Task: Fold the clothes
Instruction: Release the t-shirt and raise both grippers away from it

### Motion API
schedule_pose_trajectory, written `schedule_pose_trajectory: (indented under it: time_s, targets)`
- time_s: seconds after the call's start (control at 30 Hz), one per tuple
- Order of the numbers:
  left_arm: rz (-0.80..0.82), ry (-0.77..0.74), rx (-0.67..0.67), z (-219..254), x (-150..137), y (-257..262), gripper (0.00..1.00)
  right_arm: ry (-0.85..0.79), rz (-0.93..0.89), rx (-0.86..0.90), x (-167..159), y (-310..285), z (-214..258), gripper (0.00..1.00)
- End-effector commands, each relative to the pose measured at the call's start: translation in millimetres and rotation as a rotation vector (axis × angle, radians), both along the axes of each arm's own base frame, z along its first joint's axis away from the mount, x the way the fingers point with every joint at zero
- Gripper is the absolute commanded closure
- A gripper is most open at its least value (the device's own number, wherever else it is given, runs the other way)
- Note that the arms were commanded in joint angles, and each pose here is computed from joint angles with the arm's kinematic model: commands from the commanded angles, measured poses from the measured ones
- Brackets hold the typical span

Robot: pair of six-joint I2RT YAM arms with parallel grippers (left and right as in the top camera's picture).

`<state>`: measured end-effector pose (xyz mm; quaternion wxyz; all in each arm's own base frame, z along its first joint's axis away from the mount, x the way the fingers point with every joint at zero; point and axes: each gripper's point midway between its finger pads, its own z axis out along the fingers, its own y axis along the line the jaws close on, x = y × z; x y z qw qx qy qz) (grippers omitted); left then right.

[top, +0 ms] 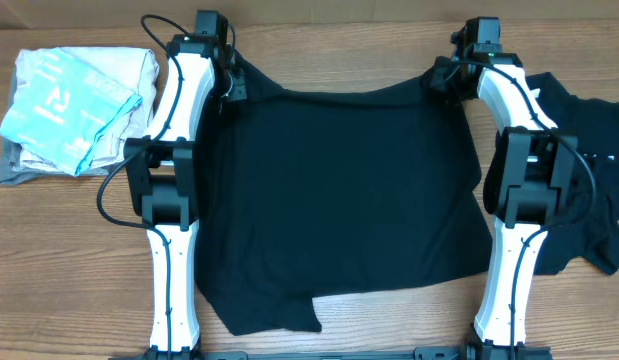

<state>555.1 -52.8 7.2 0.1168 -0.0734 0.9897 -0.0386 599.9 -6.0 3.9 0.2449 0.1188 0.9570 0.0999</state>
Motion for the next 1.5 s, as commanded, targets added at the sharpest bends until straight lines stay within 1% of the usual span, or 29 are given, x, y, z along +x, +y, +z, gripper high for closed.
schedule_pose_trajectory:
  time_s: [0.0,0.1,0.2,0.37,0.47,0.53,0.6,0.67,0.7,0.77,0.8,0.83,0.87,0.9,0.93,0.97,1.0,1.03,1.07,1.1,1.2,1.27,1.37,1.47]
  targets:
    - [0.018,0.043,0.07,-34,-3,20,0.96,0.101,-0.084,-0.11,-14,-21,-55,0.96]
    - [0.04,0.039,0.078,-52,2,32,0.96,0.083,-0.095,-0.12,-9,-24,-58,0.96]
    - [0.07,0.012,0.077,-62,11,48,0.96,0.029,-0.098,-0.119,3,-25,-52,0.96]
    - [0.117,-0.068,0.06,-55,30,74,0.96,-0.018,-0.138,-0.098,14,-25,-46,0.96]
    - [0.127,-0.096,0.016,-53,37,79,0.96,-0.037,-0.151,-0.09,18,-25,-43,0.96]
    - [0.1,-0.118,-0.019,-50,42,76,0.96,-0.064,-0.151,-0.089,24,-25,-39,0.96]
    - [0.066,-0.146,-0.043,-42,49,71,0.93,-0.094,-0.137,-0.066,31,-21,-31,0.96]
    - [0.057,-0.185,-0.042,-27,58,70,0.91,-0.118,-0.121,-0.034,37,-17,-21,0.94]
    - [0.055,-0.209,-0.042,-17,64,69,0.88,-0.134,-0.111,-0.017,42,-14,-13,0.91]
    - [0.05,-0.265,-0.041,10,76,67,0.85,-0.167,-0.095,0.005,51,-10,6,0.82]
    - [0.047,-0.303,-0.04,29,83,67,0.85,-0.186,-0.09,0.012,55,-9,18,0.8]
    - [0.046,-0.339,-0.039,48,89,67,0.82,-0.209,-0.089,0.012,60,-8,35,0.74]
    - [0.043,-0.385,-0.038,74,94,66,0.77,-0.233,-0.089,0.011,63,-9,55,0.55]
    - [0.042,-0.419,-0.036,94,97,65,0.76,-0.25,-0.089,0.011,65,-9,71,0.49]
    - [0.039,-0.469,-0.036,122,99,64,0.73,-0.272,-0.089,0.011,66,-9,94,0.46]
    - [0.039,-0.512,-0.039,149,99,64,0.6,-0.285,-0.089,0.011,64,-9,115,0.4]
    - [0.044,-0.546,-0.041,173,95,63,0.45,-0.292,-0.09,0.011,60,-9,136,0.3]
    - [0.05,-0.574,-0.044,198,87,62,0.29,-0.293,-0.096,0.016,54,-9,156,0.23]
    - [0.064,-0.588,-0.051,220,76,62,0.18,-0.292,-0.099,0.018,45,-8,178,0.2]
    - [0.073,-0.586,-0.057,239,63,61,0.12,-0.288,-0.099,0.018,35,-8,196,0.19]
    - [0.107,-0.558,-0.055,278,23,60,0.12,-0.269,-0.11,0.024,2,-6,241,0.18]
    - [0.155,-0.563,-0.03,305,-1,61,0.13,-0.253,-0.16,0.027,-25,-10,270,0.18]
    - [0.195,-0.584,0.02,340,-34,57,0.12,-0.226,-0.222,0.023,-61,-15,299,0.18]
    - [0.167,-0.608,0.047,373,-72,39,0.11,-0.205,-0.238,0.015,-97,-15,323,0.18]
